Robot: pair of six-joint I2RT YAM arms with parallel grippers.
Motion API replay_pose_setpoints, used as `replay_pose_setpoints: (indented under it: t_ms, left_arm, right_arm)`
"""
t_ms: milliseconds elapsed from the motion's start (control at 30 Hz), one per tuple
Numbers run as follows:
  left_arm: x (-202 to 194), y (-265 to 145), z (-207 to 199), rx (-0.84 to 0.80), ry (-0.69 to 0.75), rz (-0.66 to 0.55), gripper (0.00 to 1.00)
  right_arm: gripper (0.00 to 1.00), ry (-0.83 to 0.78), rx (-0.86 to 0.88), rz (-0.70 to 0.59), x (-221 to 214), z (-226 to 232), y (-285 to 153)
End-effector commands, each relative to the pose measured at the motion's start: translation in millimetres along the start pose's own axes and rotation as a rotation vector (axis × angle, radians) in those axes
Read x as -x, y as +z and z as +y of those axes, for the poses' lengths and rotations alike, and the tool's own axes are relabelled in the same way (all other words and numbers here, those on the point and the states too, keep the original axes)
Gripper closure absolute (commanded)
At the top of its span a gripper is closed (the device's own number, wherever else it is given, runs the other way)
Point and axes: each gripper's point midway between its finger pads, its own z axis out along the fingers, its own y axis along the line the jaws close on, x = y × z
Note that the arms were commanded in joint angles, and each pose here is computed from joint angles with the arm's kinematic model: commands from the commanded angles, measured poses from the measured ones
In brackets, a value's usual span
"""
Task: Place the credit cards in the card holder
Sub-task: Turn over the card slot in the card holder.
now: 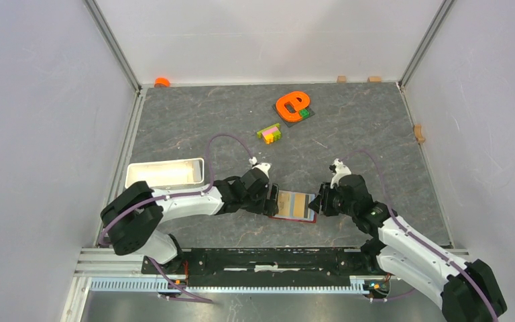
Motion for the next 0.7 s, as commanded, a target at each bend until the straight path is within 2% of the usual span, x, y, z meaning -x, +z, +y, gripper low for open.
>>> replay_pose_setpoints:
  t_ms: [0,233,467,667]
  left_arm:
    - [11.4,-4.6,-10.2,-0.042,-0.047,-0.052,0.19]
    - [6.1,3.6,-9.8,-0.05,-0.054,-0.034,0.28]
    - [3.1,7.2,-9.4,-0.048,-0.053,-0.023,0.3]
    - [0.8,8.4,-6.8,-0.041,-0.056,-0.02,0.33]
  right_arm:
    - [0.64,0.024,0.08,0.01,-4.3,12.5,7.3]
    - [0.64,0.031,0.034,0.014,-7.3,3.5,8.1]
    - [0.6,-0.02,0.068,-0.056,27.9,25.5,-10.3]
    - [0.58,-0.049,0.071,-0.026,22.9,34.9,-5.6]
